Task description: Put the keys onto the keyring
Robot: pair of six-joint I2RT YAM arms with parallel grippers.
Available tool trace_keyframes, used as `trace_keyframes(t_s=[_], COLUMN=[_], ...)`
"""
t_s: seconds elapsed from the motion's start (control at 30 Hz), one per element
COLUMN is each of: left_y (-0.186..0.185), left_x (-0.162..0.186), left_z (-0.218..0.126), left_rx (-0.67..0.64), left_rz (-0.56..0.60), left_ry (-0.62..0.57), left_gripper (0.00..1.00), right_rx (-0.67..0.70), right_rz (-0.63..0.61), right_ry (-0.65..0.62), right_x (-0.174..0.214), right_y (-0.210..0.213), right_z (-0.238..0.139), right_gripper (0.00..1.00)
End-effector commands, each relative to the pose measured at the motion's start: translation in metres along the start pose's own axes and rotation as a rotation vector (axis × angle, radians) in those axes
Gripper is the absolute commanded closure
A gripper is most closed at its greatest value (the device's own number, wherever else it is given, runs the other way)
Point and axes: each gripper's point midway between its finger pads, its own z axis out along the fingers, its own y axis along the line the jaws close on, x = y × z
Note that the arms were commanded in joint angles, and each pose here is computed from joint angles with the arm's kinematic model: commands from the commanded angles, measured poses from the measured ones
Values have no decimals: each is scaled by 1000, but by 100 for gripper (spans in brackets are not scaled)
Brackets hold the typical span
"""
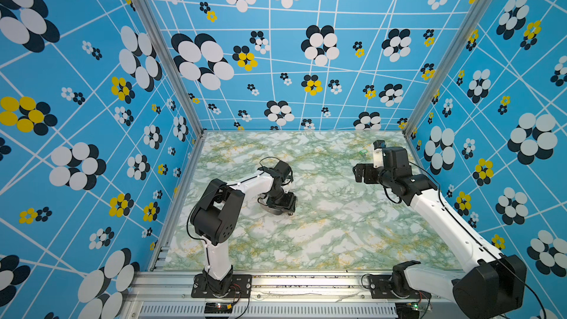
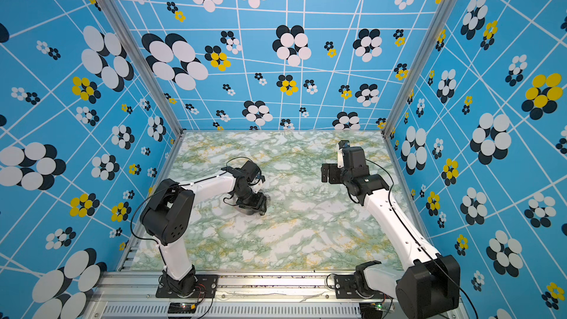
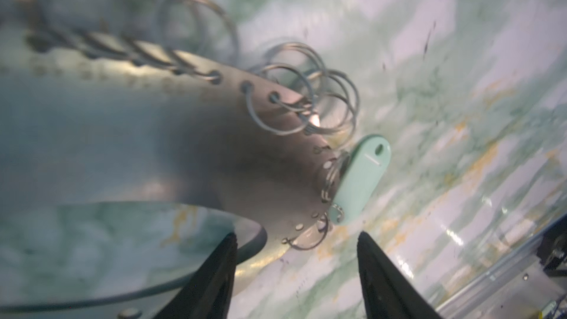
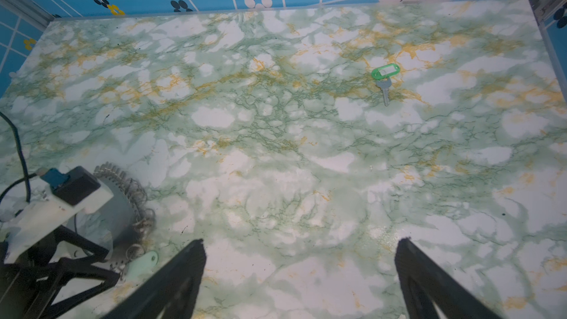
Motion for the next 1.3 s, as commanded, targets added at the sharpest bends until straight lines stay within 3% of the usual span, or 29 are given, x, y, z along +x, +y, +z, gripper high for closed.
trace_keyframes(t_s=[0.0,0.17,0.3,0.4,0.53,0.73,0.9,1.13,1.27], left_y=[19,35,21,8,9,32,34,61,69], left_x=[69,77,51,52,85,129,115,95,77], left_z=[0,-31,-54,-63,-59,-46,-39,-44,-35], left_rx=[-71,-149,-112,-125,-186,-237,-250,-379,-420], left_rz=[-94,-148,-169,-159,-210,-384,-394,-431,-391], left_ry=[174,35,-155,-231,-217,-187,-217,-302,-327], left_gripper=[36,33,32,32,34,37,35,18,16], right_rx=[-62,-115,-171,-223,-298,-348,-342,-321,-309], right_rz=[11,-3,-42,-91,-134,-191,-200,-217,-223], right_ry=[4,29,84,130,189,238,210,161,130], right_x=[-2,7,21,33,54,77,72,61,57], right_y=[15,34,60,86,116,144,148,143,139], right_z=[-7,1,16,20,20,19,20,10,6], right_gripper=[1,1,1,1,1,1,1,1,1])
